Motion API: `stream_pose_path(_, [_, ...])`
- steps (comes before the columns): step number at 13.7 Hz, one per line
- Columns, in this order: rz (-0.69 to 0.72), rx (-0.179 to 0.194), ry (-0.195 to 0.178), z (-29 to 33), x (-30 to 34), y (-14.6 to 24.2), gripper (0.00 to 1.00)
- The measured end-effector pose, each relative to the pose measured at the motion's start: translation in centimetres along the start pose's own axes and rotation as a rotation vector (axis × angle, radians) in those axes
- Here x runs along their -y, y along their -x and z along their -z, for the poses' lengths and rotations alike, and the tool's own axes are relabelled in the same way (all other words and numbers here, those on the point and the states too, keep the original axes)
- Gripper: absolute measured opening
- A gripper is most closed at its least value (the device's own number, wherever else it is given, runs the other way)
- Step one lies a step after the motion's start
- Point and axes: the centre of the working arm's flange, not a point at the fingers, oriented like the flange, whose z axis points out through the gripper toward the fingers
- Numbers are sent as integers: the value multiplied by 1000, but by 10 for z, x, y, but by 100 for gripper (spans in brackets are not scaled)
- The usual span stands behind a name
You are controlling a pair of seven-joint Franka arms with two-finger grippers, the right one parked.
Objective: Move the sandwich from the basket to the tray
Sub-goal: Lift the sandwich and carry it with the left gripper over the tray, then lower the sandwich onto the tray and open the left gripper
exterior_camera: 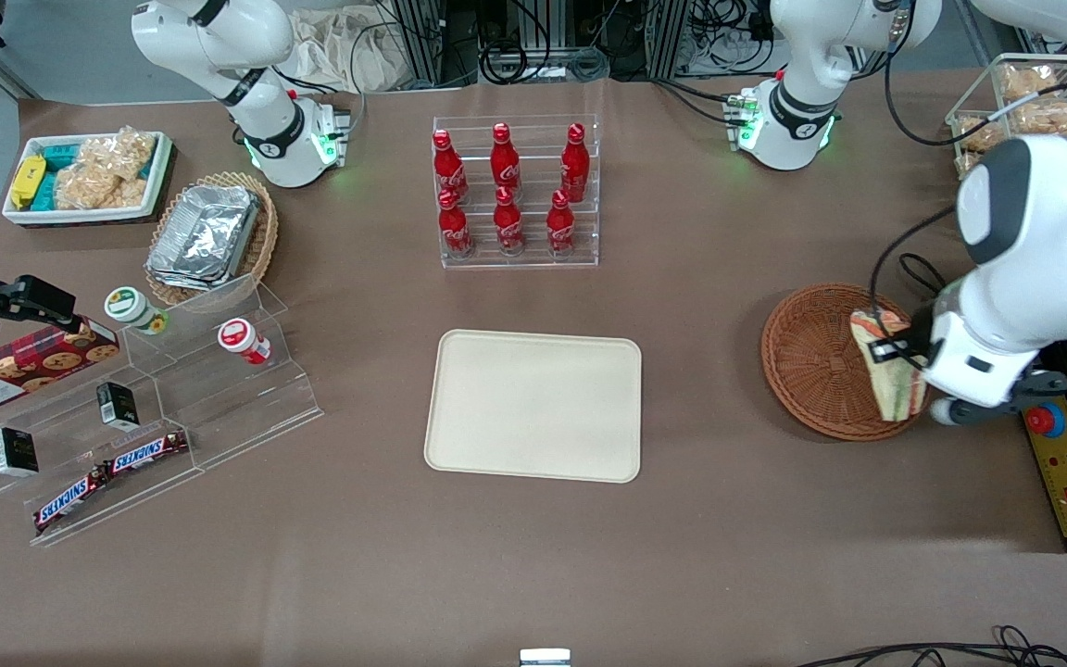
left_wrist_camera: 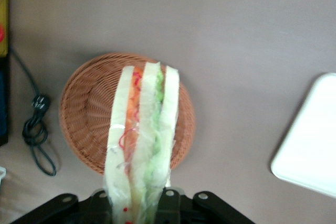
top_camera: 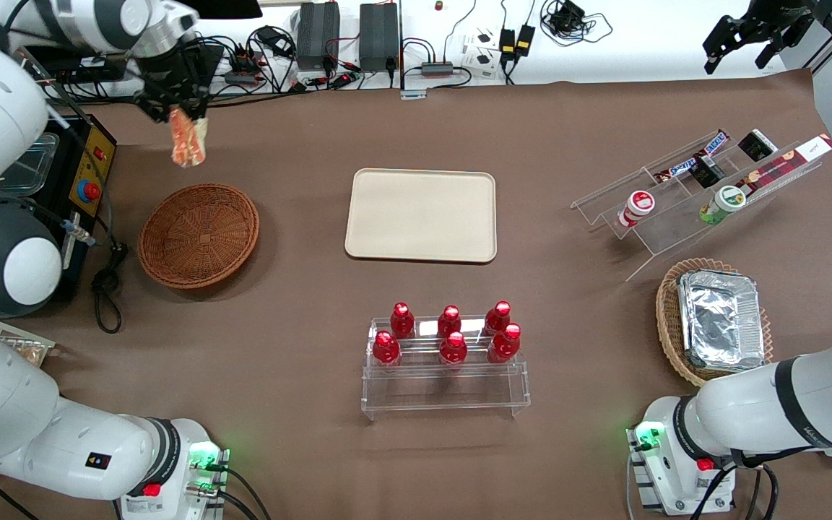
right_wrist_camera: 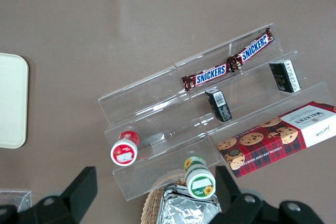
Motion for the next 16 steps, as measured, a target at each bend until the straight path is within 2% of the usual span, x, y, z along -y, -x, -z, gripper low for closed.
stream_pose_path(2, [-129, -2, -7, -2, -75, 16, 20])
stream_pose_path(5, [-299, 24, -37, -44, -189, 50, 20])
stream_pose_path(7, [-337, 13, -24, -75, -243, 62, 20])
stream_pose_path(9, [-348, 3, 16, -101, -274, 64, 20])
stream_pose_path(13, [-388, -3, 60, -140, -309, 72, 20])
stream_pose_path(16, [-395, 37, 45, -190, -323, 74, 17])
